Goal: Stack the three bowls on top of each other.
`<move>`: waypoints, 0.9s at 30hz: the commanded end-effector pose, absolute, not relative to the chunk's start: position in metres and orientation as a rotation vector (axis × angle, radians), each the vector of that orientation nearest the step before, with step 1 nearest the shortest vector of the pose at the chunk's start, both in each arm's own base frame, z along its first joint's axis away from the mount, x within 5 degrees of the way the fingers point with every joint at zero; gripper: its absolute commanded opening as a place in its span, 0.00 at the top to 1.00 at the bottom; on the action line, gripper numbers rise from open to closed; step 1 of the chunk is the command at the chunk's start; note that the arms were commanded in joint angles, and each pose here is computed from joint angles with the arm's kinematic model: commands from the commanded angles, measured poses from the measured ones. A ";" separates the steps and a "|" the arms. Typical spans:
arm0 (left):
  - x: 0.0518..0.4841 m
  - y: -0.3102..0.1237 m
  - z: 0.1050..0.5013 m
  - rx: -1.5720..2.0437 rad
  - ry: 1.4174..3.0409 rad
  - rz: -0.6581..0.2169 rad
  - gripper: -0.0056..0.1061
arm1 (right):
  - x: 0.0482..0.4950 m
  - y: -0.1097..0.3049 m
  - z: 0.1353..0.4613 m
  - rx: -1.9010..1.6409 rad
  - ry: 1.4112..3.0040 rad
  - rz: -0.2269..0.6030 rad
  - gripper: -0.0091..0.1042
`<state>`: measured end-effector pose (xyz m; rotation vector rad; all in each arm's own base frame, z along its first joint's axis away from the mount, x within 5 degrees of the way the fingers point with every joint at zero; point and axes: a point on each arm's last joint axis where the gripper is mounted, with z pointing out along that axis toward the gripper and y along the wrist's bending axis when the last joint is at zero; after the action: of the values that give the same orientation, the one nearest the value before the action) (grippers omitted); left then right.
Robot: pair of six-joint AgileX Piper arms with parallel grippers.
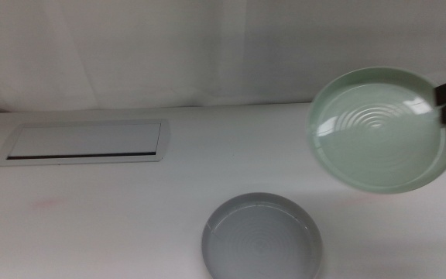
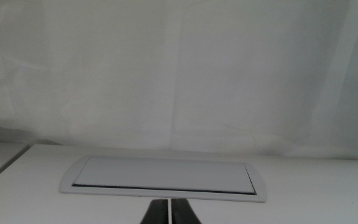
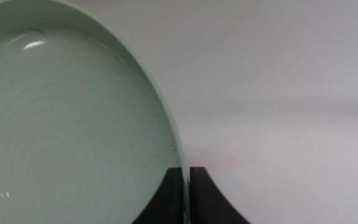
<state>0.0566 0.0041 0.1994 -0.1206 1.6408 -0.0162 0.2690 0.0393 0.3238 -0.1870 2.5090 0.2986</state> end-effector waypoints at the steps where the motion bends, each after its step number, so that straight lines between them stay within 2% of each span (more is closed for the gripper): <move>1: 0.055 0.003 0.190 -0.126 1.626 -0.035 0.98 | 0.265 0.056 0.324 -0.237 2.509 0.351 0.94; 5: 0.055 0.003 0.190 -0.126 1.626 -0.035 0.98 | 0.263 0.084 0.319 -0.285 2.515 0.406 0.94; 11: 0.055 0.003 0.190 -0.126 1.626 -0.035 0.98 | 0.270 0.129 0.291 -0.391 2.589 0.461 0.94; 20: 0.055 0.003 0.190 -0.126 1.626 -0.035 0.98 | 0.282 0.168 0.230 -0.501 2.739 0.435 0.94; 27: 0.055 0.003 0.190 -0.126 1.626 -0.035 0.98 | 0.275 0.176 0.192 -0.513 2.801 0.410 0.94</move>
<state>0.0566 0.0041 0.1994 -0.1206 1.6408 -0.0162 0.2756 0.1751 0.1978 -0.5344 2.8119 0.4036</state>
